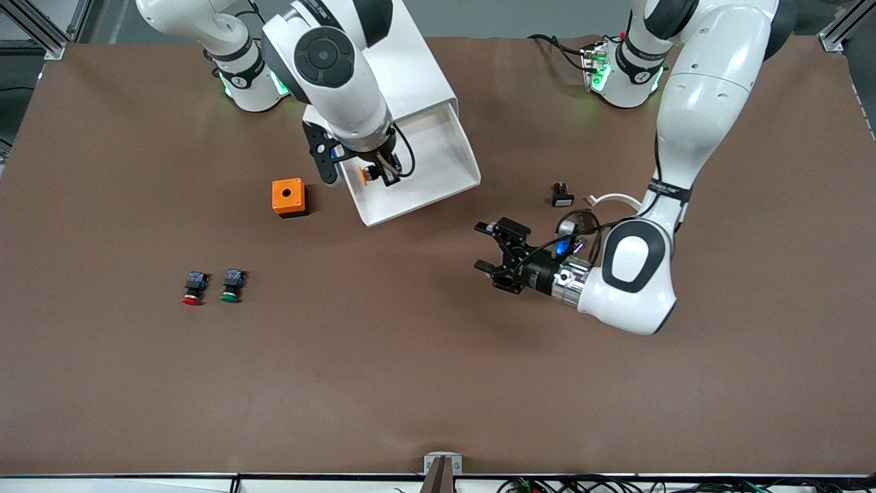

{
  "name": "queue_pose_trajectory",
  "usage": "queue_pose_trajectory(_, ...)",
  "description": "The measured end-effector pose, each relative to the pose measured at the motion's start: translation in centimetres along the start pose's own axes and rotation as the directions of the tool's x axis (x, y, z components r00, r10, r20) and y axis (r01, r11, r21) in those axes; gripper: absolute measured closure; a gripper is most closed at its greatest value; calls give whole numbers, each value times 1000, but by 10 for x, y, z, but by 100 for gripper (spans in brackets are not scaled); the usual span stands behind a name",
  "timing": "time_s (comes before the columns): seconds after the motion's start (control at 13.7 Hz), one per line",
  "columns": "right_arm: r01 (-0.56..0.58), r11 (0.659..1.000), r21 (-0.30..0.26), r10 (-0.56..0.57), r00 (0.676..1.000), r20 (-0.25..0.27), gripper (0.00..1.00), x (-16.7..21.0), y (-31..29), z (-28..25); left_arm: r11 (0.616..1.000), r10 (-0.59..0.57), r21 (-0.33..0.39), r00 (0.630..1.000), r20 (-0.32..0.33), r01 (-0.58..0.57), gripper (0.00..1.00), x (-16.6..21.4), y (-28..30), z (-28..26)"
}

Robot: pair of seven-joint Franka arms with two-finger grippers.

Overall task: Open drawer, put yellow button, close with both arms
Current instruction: 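Pull the top drawer open with the left gripper while the right gripper lifts the button, then lower the yellow button into the open drawer and open the right gripper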

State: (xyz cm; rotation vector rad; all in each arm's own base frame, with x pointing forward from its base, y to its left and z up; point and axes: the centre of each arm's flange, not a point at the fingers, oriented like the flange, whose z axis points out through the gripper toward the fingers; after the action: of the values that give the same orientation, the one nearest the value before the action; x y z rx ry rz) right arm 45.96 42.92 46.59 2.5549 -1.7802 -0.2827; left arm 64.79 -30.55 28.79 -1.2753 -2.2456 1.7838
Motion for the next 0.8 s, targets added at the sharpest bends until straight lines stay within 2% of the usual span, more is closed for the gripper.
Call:
queue_pose_trajectory(0.36,-57,998,3,57,998,-5,59,-24,-4,30,982,159,-80,976,-147,-172,0,14,10,-16)
queue_pose_trajectory(0.58,-53,999,-6,53,999,-10,59,-33,-1,36,942,299,-79,923,-242,-326,0,22,15,-21)
queue_pose_trajectory(0.8,-40,999,-15,40,999,-14,59,-42,3,41,897,394,-90,876,-280,-432,0,28,22,-43)
